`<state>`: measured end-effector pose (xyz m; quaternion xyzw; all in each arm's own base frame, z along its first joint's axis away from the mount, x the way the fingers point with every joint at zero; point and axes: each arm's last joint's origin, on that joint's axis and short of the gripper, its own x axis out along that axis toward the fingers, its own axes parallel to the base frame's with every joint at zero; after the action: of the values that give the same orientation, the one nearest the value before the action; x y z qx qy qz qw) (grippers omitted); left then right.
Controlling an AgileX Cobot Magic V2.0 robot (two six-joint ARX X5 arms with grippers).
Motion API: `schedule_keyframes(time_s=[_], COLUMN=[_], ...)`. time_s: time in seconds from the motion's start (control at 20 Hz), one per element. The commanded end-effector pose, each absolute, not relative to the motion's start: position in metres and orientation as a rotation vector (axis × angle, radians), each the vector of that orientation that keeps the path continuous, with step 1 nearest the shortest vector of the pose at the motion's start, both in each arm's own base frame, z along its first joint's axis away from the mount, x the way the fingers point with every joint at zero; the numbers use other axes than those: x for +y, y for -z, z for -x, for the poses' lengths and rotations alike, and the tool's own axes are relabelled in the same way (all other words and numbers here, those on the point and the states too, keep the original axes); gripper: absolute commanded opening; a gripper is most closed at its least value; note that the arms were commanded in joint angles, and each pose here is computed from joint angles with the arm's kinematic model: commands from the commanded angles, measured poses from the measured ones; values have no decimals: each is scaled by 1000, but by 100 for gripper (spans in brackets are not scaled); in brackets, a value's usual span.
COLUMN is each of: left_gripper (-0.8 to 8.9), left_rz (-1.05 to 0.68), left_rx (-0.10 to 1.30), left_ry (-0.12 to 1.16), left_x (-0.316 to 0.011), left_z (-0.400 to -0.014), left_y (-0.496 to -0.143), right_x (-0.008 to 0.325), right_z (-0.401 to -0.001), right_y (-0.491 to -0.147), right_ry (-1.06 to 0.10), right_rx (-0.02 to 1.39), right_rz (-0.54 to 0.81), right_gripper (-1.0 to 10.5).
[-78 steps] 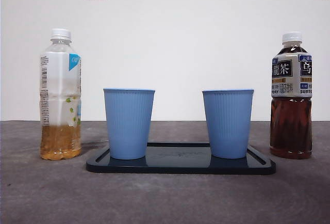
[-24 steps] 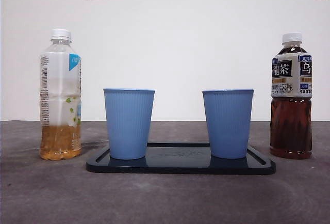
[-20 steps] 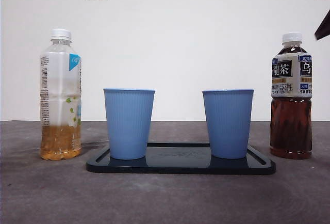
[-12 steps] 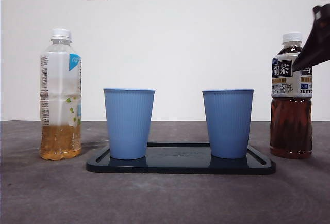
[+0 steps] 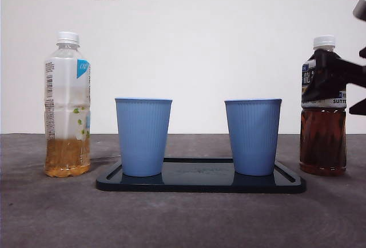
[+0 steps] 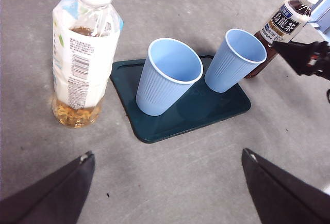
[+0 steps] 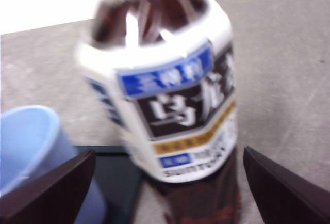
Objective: Pour the drink into the cup
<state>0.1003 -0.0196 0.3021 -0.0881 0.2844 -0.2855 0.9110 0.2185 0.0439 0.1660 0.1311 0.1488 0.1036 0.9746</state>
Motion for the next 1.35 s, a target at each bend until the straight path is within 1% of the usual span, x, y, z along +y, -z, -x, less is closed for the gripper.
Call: schedule_keyframes(time_s=[0.05,0.4,0.5,0.7,0.95,1.1,1.2,1.35], left_gripper=[460,460,460,460,460,460,460,460], left_rz=[164,164,164,164,164,161,161,161], left_rx=[557,557,557,557,556,553,553,553], left_ry=[601,601,601,601,601,601,601,601], left_x=[-20,-20,-20,-20,-20,-20,-20,-20], left_z=[-100,-100,-100,-100,-100,-100,-100,-100], left_y=[-309,-309,-309,-309,-309,-309,-309,-309], right_x=[45,47,48,48,47,45,45,44], right_z=[-225,-239,-242,-242,-237,-231,-229,-229], right_y=[-162,-153,-154,-155,-164,-182,-199,-233], right_ry=[-205,-181,-181,-183,-195,-176,-176,-164], right_rx=[282,240,227,216,205,205,237,282], right_rz=[-255,-256,-257,-251,-220,-147,-64,71], right_gripper=[460,446,335,196,189,187,148,143])
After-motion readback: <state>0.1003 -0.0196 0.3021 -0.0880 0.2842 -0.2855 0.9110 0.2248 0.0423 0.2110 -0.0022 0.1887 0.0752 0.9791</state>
